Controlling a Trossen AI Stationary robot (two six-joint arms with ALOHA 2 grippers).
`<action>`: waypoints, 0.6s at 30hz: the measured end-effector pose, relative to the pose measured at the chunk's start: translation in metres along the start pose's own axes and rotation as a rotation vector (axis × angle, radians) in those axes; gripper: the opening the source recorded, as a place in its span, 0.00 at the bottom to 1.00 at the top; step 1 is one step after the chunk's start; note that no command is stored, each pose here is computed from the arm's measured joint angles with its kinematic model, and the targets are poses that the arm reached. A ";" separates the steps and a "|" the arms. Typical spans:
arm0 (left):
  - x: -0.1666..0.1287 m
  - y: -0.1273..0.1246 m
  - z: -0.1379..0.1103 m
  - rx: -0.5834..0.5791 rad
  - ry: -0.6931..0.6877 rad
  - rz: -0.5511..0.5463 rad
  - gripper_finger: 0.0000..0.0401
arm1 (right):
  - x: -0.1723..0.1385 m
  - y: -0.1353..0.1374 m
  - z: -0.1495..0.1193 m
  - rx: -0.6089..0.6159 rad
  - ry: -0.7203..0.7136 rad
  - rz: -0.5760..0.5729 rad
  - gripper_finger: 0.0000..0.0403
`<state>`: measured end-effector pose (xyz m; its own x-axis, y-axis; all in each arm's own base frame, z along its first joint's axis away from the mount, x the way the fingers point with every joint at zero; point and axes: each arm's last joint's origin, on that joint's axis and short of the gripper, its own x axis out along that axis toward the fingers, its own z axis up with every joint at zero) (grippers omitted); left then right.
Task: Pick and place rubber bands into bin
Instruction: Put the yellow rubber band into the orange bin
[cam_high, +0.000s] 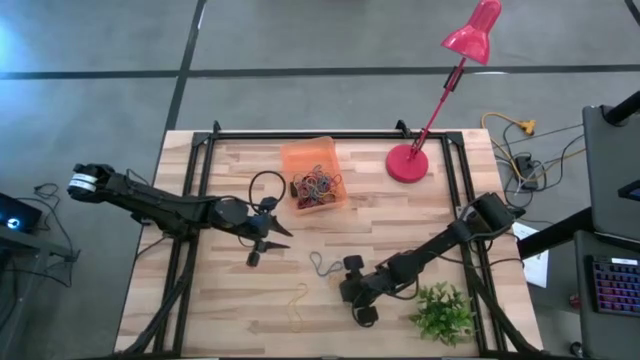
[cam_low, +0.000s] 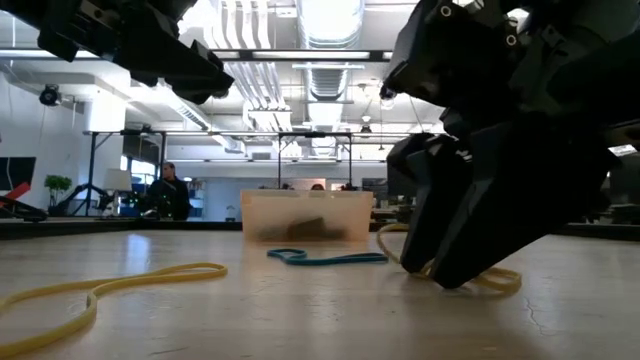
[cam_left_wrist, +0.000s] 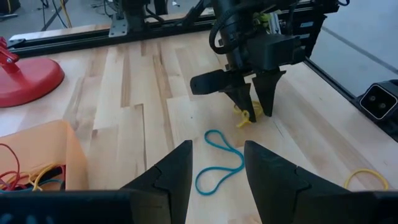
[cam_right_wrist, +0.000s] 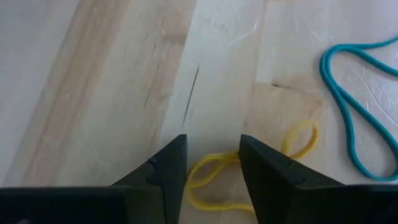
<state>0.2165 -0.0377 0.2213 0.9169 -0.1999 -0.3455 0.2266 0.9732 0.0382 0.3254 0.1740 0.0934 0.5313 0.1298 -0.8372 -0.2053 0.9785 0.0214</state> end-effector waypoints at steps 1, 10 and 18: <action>0.000 0.000 0.000 0.000 0.000 0.000 0.32 | 0.000 0.000 0.000 0.000 0.002 0.001 0.33; 0.000 0.000 0.000 0.000 0.001 0.001 0.32 | -0.008 0.001 -0.004 0.025 0.060 -0.005 0.28; 0.000 0.000 0.000 0.000 0.001 0.001 0.32 | -0.011 0.000 -0.005 0.034 0.076 -0.025 0.17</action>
<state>0.2166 -0.0376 0.2211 0.9167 -0.1992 -0.3465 0.2260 0.9734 0.0385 0.3153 0.1721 0.1003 0.4713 0.0942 -0.8769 -0.1645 0.9862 0.0175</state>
